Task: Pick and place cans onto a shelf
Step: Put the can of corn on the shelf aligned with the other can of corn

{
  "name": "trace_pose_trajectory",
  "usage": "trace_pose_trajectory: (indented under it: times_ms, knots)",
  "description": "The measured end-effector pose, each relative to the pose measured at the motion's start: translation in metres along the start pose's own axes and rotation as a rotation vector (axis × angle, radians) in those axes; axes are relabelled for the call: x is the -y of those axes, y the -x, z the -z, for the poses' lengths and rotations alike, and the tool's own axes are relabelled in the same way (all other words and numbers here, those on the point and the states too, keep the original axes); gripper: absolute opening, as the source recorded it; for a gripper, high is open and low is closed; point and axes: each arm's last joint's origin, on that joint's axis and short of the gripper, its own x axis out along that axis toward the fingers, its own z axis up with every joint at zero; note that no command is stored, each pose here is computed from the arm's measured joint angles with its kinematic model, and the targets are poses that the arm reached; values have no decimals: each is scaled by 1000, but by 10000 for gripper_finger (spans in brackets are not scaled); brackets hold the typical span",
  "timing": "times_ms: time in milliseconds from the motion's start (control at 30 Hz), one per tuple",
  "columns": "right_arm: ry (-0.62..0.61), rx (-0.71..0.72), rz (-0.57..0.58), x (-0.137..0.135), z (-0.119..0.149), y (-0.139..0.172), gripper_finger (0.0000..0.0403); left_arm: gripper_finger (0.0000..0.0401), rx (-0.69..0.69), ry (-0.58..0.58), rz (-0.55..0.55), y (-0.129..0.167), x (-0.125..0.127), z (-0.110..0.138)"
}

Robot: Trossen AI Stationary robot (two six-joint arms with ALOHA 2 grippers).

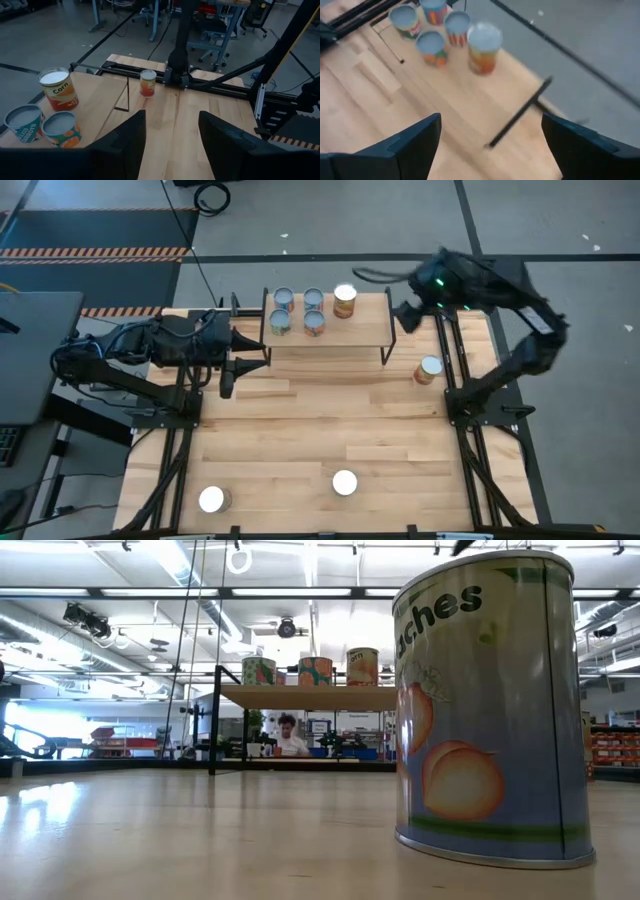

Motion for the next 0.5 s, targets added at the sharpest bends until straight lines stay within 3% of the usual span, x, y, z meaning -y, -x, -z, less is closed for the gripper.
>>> trace_pose_trajectory:
  times_ms: [200, 367, 500]
  knots:
    - [-179, -120, 93, 17, 72, -13, 363, 188, -1, 1, 0, 0, 0, 0]
    - [-286, -226, 239, 35, 135, -52, 370, 188, 0, 13, 0, 0, 0, 0]
    - [-347, -240, 277, 42, 166, -86, 372, 188, 0, 21, 0, 0, 0, 0]
